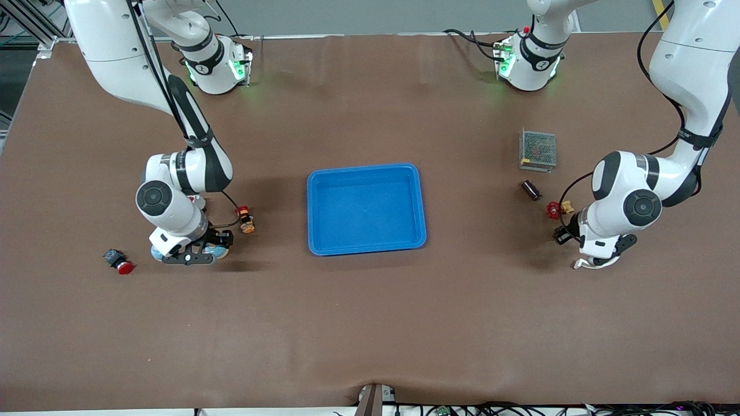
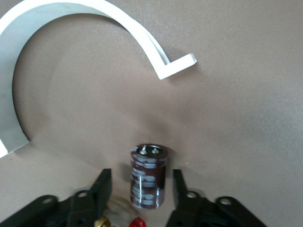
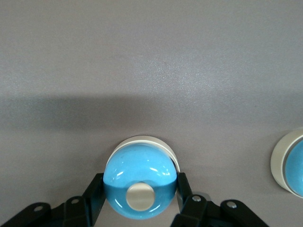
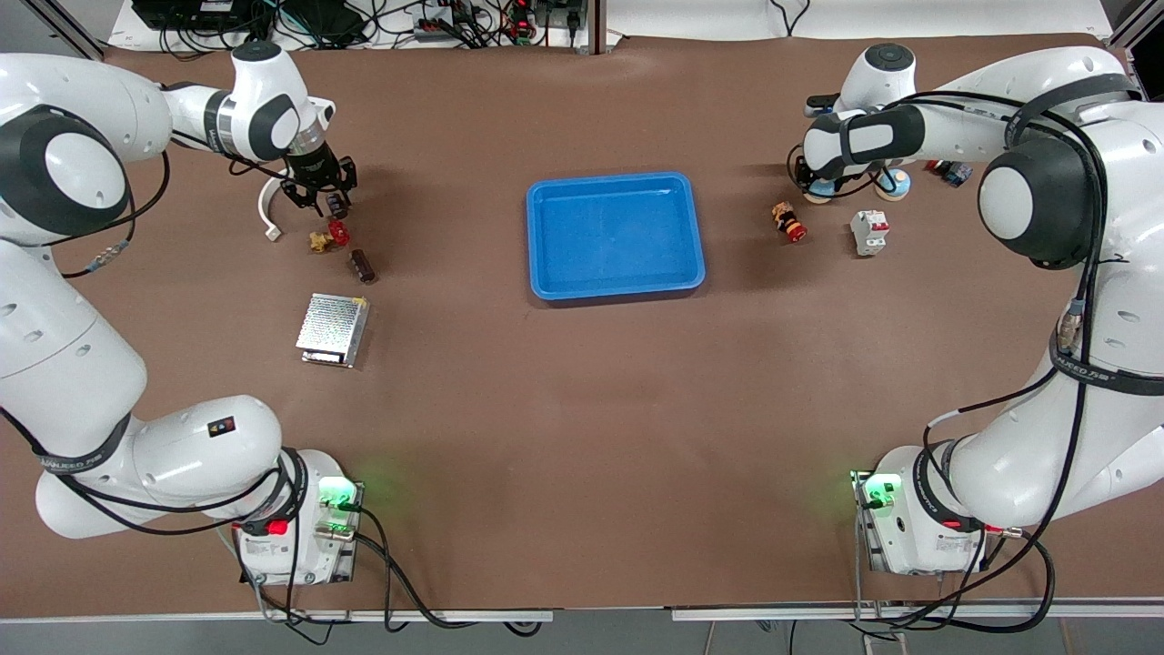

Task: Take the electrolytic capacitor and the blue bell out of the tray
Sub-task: 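Set the bell beside the first bell while the left gripper sets the capacitor down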

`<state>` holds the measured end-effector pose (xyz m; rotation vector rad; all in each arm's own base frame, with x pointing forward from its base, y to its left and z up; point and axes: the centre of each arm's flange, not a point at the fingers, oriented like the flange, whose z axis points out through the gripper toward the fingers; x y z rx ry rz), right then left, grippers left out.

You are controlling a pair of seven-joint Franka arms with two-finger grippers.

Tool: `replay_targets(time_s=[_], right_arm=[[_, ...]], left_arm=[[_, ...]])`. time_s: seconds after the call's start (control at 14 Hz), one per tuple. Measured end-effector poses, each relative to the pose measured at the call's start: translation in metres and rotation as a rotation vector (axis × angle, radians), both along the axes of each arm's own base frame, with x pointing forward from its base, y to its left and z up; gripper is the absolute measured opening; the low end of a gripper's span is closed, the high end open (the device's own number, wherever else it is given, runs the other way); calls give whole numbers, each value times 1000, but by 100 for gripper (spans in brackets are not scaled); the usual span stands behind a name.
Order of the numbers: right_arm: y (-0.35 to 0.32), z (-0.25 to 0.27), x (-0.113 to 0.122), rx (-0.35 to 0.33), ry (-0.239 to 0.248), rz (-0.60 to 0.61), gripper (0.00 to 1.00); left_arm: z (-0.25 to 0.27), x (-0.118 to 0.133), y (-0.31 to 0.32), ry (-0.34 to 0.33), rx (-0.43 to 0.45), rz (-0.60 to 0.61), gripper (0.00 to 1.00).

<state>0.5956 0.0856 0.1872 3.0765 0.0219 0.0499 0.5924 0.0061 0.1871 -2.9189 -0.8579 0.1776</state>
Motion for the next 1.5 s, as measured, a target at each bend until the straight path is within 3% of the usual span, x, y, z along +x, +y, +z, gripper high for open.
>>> replay_targets(time_s=[0.14,0.36,0.71,0.78,1.0,1.07,1.28,1.5], right_arm=[[0,0,0,0,0,0,65],[0,0,0,0,0,-1,65],[0,0,0,1,0,-3,65],[-1,0,0,1,0,-6,70],[-2,1,0,0,6,-10,97],[-2,4,1,-2,22,-11,100],[1,35,8,-3,78,-16,100],[3,75,20,3,83,-21,100]], left_arm=[[-1,1,-1,-1,0,6,69],[3,4,-2,-10,0,8,99],[23,21,0,-42,8,14,100],[31,26,2,-38,16,18,100],[63,44,2,-20,38,25,100],[75,49,1,-16,43,24,100],[118,63,-6,-15,54,0,100],[170,71,-2,-22,65,-119,100]])
